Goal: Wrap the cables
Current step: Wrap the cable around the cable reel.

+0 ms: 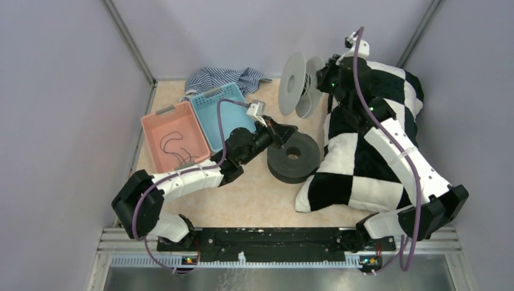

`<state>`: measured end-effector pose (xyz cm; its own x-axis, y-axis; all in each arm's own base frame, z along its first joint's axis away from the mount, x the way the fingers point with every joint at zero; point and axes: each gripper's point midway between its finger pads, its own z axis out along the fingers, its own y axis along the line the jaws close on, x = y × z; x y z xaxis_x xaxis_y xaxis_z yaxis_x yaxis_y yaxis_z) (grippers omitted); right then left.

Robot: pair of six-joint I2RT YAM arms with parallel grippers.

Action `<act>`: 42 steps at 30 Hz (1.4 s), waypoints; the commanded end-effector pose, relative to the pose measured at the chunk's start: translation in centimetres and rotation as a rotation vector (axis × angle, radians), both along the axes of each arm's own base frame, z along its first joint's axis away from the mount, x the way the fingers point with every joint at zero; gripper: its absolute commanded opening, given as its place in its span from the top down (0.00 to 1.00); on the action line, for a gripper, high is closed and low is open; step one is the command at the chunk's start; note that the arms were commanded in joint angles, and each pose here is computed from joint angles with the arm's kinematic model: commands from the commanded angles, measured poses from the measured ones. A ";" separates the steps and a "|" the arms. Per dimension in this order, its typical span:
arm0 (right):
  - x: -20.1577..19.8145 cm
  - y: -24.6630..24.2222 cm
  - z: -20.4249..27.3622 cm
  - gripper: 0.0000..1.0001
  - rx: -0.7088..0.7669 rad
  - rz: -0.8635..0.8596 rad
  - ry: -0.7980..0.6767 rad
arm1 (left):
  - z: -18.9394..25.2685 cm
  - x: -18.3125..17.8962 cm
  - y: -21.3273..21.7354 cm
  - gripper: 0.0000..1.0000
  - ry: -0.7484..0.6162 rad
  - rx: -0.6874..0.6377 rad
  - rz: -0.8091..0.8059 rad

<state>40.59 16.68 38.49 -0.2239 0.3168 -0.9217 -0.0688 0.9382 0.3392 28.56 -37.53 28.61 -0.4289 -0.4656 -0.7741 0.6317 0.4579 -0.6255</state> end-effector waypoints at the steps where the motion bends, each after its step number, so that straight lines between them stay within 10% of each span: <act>1: -2.5 -1.3 7.0 1.00 0.267 -0.025 -0.177 | 1.3 0.8 1.1 1.00 -0.061 -0.067 0.079; 14: -4.9 -1.4 5.2 1.00 0.649 0.099 -0.114 | 2.9 1.7 4.5 1.00 -0.179 -0.072 0.233; 42: -7.5 1.0 4.8 1.00 0.934 0.357 -0.003 | 6.9 0.6 8.6 1.00 -0.323 -0.066 0.272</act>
